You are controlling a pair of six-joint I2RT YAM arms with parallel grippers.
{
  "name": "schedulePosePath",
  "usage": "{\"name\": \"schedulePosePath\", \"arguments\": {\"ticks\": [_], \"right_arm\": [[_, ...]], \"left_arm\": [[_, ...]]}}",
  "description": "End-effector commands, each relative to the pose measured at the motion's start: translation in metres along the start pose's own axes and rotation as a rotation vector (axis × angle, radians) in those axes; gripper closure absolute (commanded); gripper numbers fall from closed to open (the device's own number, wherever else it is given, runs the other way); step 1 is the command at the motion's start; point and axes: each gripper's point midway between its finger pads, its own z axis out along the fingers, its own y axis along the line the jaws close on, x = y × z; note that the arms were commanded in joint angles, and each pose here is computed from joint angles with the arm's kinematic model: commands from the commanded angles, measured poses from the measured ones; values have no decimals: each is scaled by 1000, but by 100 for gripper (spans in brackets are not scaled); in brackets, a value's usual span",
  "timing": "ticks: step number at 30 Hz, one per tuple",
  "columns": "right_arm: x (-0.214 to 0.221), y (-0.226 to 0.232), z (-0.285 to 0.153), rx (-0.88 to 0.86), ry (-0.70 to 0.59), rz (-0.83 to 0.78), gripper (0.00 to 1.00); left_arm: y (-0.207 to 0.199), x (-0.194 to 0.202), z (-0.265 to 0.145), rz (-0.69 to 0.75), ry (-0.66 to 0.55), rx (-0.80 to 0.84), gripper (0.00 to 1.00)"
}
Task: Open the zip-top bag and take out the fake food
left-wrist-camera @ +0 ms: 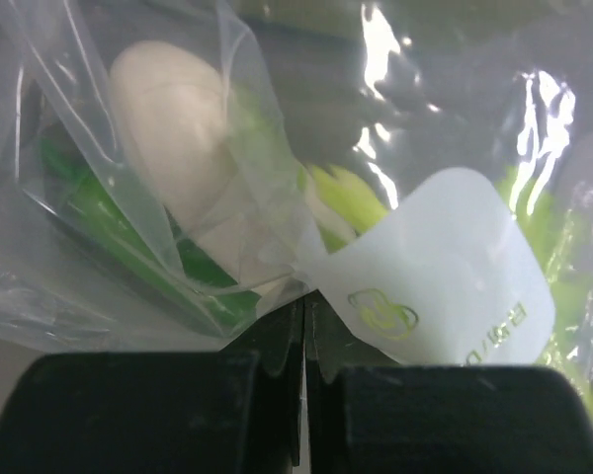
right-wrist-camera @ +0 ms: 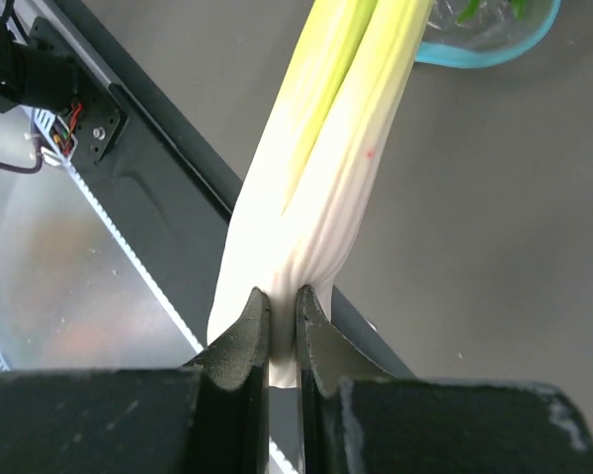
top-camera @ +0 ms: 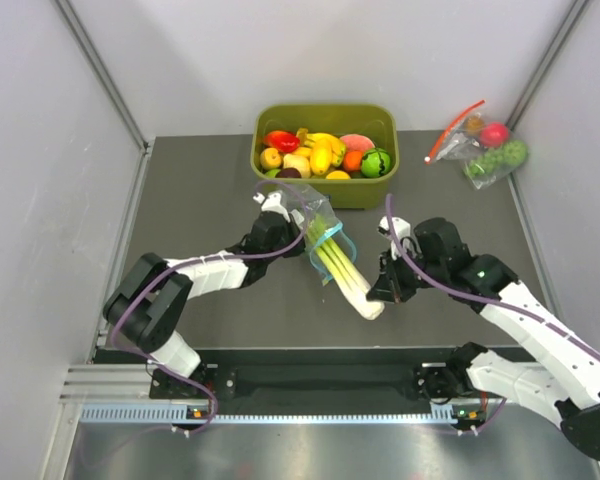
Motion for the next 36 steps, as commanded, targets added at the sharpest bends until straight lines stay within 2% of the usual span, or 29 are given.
{"name": "schedulePosePath", "arguments": {"ticks": [1, 9, 16, 28, 32, 36], "right_arm": [[-25, 12, -32, 21, -81, -72, 100], [-49, 18, -78, 114, -195, -119, 100], [-45, 13, -115, 226, -192, -127, 100], [-39, 20, -148, 261, -205, -129, 100], [-50, 12, -168, 357, -262, -133, 100], [-81, 16, -161, 330, -380, -154, 100]], "left_arm": [[-10, -39, 6, -42, -104, 47, 100], [24, -59, 4, -86, -142, -12, 100], [53, -71, 0, -137, -165, -52, 100], [61, -102, -1, -157, -196, -42, 100], [60, -99, -4, -143, -183, -30, 100], [56, -91, -8, -139, -158, -1, 100]]}}
